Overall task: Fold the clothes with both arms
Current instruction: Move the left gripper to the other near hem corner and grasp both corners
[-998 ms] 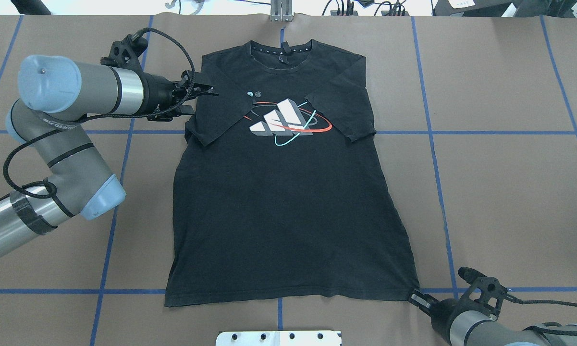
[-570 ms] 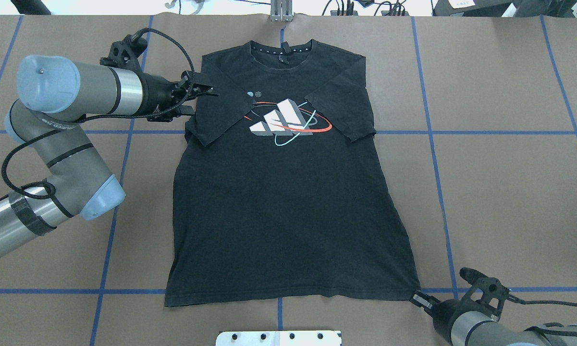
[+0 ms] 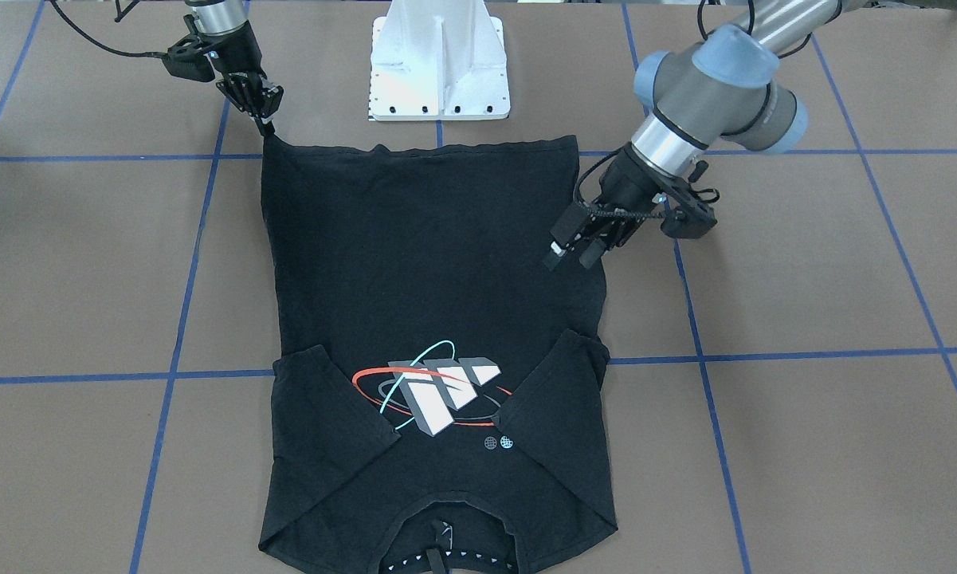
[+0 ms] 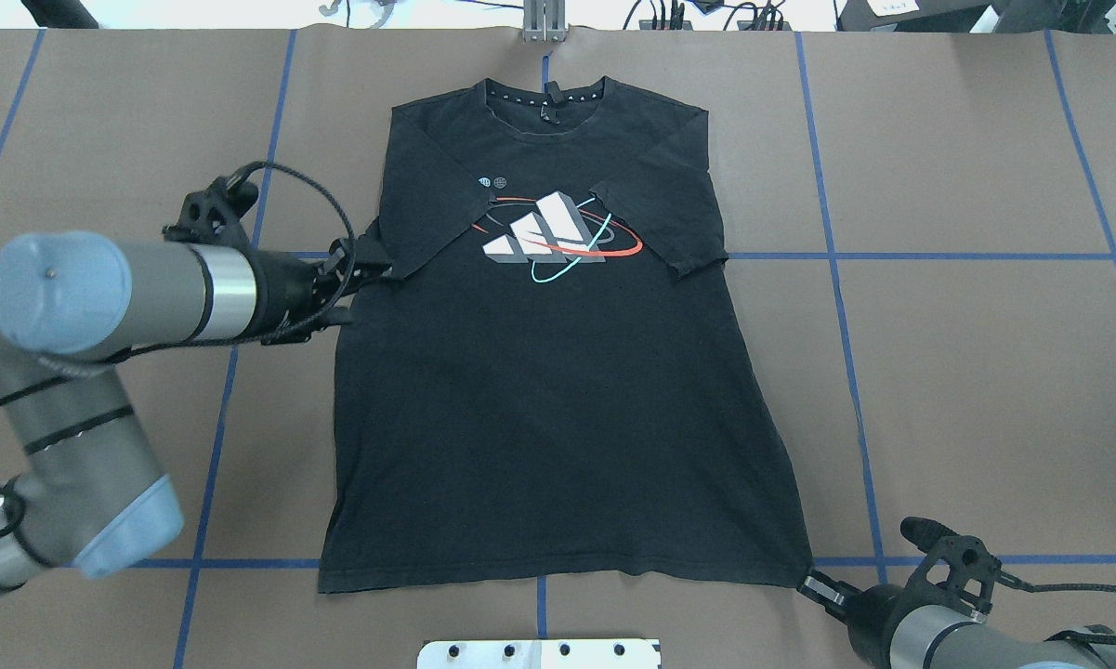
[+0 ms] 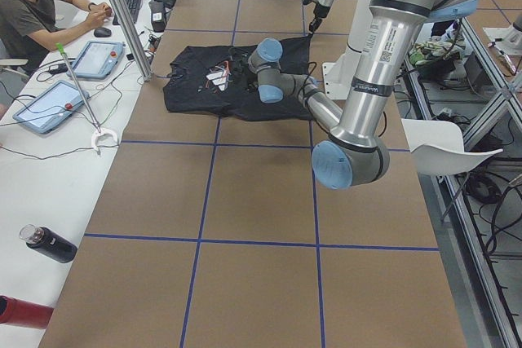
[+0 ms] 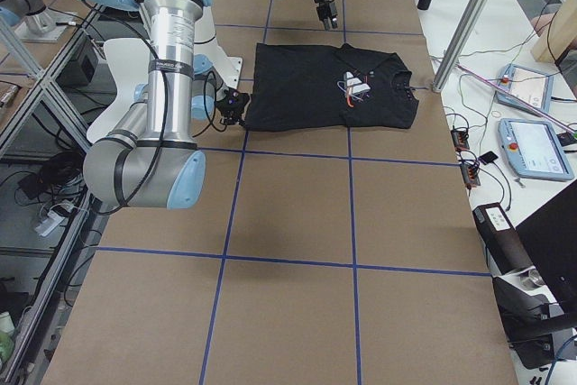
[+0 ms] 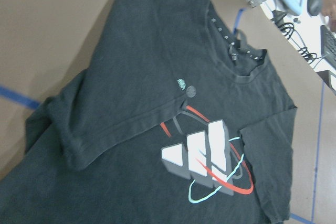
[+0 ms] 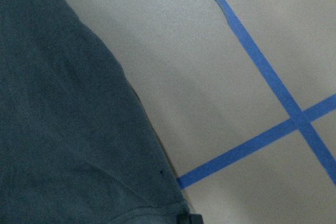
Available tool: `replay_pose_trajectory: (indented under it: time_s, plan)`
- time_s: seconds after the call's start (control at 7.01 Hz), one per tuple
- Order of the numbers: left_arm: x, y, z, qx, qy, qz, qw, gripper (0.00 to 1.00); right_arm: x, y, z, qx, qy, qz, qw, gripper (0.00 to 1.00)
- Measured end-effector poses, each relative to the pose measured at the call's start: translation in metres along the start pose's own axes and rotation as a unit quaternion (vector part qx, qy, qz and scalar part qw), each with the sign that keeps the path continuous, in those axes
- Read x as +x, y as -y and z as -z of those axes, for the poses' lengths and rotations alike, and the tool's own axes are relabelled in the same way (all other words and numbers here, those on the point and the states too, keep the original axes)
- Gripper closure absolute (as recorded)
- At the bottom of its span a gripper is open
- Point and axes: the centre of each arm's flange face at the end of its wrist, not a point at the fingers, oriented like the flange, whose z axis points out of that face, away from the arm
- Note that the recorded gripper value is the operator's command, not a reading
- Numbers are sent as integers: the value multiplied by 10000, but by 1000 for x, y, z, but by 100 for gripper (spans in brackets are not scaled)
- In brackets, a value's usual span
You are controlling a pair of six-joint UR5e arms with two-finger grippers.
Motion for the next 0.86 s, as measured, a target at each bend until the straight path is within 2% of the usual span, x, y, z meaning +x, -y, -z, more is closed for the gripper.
replay_pose_trajectory:
  time_s: [0.29,0.57,0.86]
  plan:
    - [-59,-70,29,-72,467,275,9985,14,0,-1,4,-127,-49,-10,9999,100]
    - [-80,-107,36,-39,942,399,9947,17,3,-3,3,-158,-95,11,9998,100]
    - [-110,-152,31,-101,1460,821,9858,24,2,-5,4,-208,-98,13,9997,100]
